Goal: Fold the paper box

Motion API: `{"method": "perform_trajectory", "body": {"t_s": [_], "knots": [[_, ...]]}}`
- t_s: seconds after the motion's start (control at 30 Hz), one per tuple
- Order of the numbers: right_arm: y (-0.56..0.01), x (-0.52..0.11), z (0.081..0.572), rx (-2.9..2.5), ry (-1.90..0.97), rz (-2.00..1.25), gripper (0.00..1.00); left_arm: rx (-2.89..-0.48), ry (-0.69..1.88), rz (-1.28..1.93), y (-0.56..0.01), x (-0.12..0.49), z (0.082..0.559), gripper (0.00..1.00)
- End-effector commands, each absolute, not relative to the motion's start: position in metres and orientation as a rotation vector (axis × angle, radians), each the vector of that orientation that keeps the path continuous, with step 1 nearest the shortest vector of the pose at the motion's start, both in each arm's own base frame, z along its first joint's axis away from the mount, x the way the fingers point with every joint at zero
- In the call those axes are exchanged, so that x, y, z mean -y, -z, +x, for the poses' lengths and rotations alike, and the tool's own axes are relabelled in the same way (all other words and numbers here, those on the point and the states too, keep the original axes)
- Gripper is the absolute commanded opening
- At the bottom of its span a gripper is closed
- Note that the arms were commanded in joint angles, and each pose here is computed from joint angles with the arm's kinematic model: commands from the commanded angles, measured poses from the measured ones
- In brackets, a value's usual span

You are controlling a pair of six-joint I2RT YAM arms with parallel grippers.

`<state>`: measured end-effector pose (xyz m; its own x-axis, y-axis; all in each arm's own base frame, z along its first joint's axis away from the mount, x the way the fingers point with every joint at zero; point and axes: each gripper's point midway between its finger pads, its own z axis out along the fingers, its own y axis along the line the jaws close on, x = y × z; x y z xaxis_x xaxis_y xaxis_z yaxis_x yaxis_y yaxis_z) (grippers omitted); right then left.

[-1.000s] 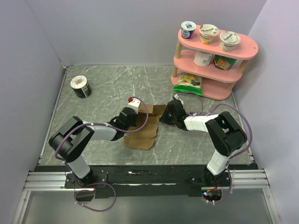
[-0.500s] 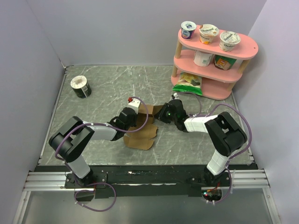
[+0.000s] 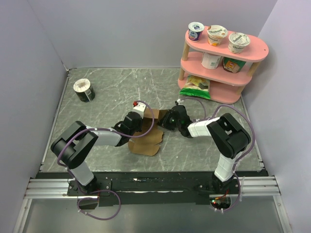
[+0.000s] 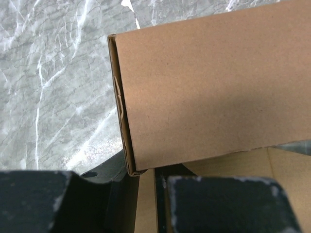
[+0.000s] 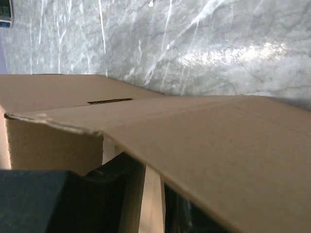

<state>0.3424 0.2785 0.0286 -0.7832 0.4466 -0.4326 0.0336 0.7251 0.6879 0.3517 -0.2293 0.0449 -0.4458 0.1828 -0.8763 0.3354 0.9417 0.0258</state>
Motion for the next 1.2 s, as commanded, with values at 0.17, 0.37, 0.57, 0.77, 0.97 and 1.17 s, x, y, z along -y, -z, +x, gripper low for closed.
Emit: {"method": "perform_trajectory", "body": {"t_s": [0.17, 0.37, 0.57, 0.77, 0.97, 1.17], "knots": [[-0.041, -0.304, 0.349, -2.291, -1.004, 0.32, 0.24, -2.018, 0.232, 0.363, -0.057, 0.243, 0.357, 0.2], [-0.04, -0.309, 0.349, -2.318, -0.967, 0.289, 0.24, -2.018, 0.236, 0.366, -0.057, 0.244, 0.357, 0.2], [-0.032, -0.316, 0.345, -2.33, -1.029, 0.313, 0.24, -2.018, 0.234, 0.364, -0.058, 0.243, 0.357, 0.2], [-0.013, -0.307, 0.342, -2.401, -0.93, 0.343, 0.23, -2.018, 0.234, 0.364, -0.058, 0.242, 0.357, 0.2], [0.0, -0.301, 0.333, -2.483, -0.771, 0.307, 0.22, -2.021, 0.235, 0.364, -0.057, 0.243, 0.357, 0.2], [0.003, -0.301, 0.327, -2.474, -0.777, 0.318, 0.23, -2.035, 0.208, 0.343, -0.055, 0.24, 0.359, 0.19]]}}
